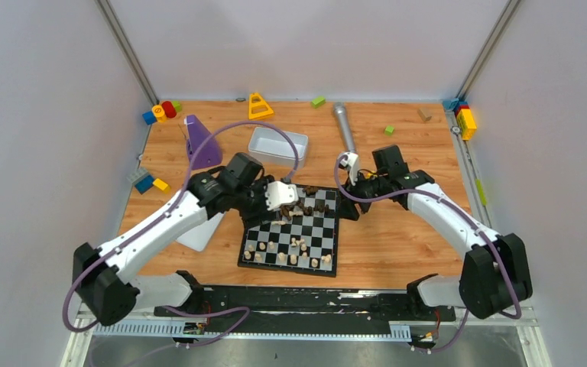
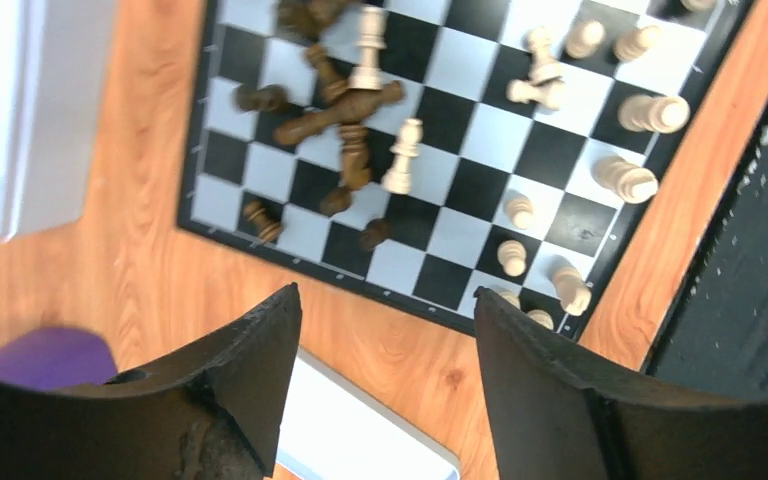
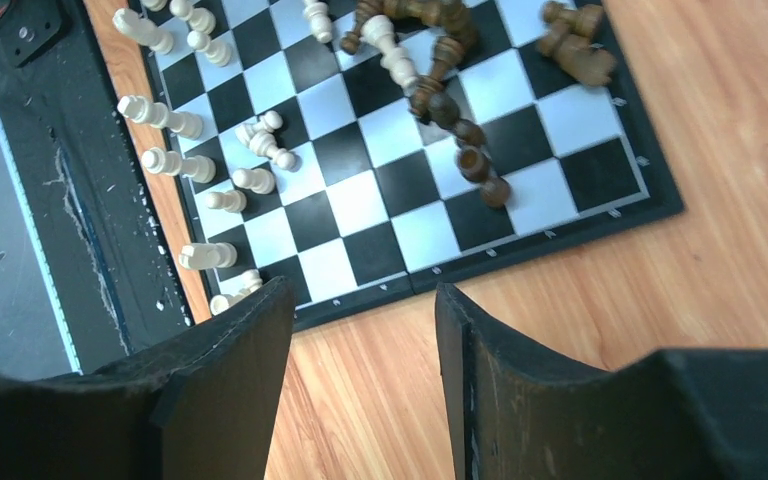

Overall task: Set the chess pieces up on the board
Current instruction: Place the chess piece on the chessboard, then pick up the chess piece from the chessboard.

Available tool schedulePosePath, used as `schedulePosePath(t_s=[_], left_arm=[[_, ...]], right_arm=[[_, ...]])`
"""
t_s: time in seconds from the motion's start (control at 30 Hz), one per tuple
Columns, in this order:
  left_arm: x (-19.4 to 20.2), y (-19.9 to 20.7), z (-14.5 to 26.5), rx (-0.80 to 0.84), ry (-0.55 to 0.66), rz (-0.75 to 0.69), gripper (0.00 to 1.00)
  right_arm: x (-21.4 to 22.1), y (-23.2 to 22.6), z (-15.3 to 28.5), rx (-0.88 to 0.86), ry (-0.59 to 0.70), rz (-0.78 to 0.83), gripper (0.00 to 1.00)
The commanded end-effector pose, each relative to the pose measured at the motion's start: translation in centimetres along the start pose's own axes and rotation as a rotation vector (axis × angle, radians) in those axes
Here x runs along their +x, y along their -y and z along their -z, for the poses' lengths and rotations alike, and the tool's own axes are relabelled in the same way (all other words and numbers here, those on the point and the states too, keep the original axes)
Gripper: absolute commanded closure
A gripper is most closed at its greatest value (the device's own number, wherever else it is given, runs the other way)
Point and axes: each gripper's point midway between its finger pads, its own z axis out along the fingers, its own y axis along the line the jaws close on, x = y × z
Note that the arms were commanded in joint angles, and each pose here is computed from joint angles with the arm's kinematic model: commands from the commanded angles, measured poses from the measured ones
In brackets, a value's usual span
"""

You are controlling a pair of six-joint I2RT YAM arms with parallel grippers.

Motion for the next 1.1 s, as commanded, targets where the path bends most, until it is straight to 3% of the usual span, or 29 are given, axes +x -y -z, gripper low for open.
schedulePosePath(t_s=[0.0,0.17,0.23,0.87,1.07], left_arm=[[-0.5,-2.1,2.9,-0.157,0.145,0.074,0.24],[-0.1,-4.5,7.0,-0.360,0.234,0.150,0.02],[0.5,-5.0,8.0,-0.394,0.238,0.183,0.00],[1.4,-6.8,10.0,-0.461,0.250,0.261,0.00],[1.4,-6.9,10.2,-0.468,0.252,0.257,0.00]], right_arm=[[-1.9,-1.5,-2.5,-0.059,-0.019,0.102,0.45],[-1.6,-3.6,-6.4,-0.102,-0.122,0.220,0.44],[-1.6,-4.5,-7.7,-0.122,-0.150,0.252,0.44],[2.1,-6.4,-14.4,-0.136,-0.402,0.364,0.42],[3.0,-6.7,-14.7,-0.134,-0.432,0.380,0.47]])
